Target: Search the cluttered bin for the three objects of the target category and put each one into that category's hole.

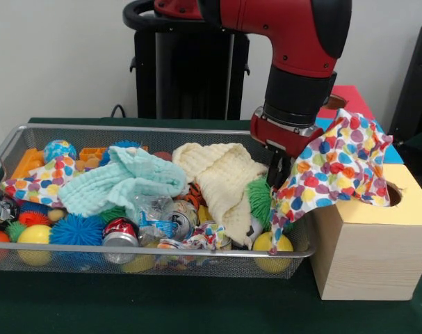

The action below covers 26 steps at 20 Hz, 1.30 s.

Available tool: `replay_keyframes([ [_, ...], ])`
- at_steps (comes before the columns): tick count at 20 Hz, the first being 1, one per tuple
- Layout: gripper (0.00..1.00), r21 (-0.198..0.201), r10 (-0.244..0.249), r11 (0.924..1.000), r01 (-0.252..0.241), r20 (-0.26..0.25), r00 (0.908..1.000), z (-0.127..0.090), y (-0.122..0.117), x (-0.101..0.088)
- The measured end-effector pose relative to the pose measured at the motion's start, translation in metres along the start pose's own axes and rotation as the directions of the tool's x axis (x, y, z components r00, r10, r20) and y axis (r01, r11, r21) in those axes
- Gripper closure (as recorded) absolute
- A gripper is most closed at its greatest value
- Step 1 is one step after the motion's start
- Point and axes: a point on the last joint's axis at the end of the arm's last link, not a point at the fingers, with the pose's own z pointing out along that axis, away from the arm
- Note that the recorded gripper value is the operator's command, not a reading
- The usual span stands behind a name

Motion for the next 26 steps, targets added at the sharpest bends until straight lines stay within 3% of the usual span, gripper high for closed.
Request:
replay_keyframes([
  [1, 0.00, 0.000, 0.000, 1.0000, 0.000, 0.000, 1.0000, 0.000, 0.000, 0.000],
  [19, 0.00, -0.003, 0.003, 1.0000, -0.003, -0.006, 1.0000, 0.001, 0.000, 0.000],
  [26, 0.00, -0.013, -0.003, 0.9999, 0.002, -0.026, 0.9997, -0.018, -0.009, 0.003],
])
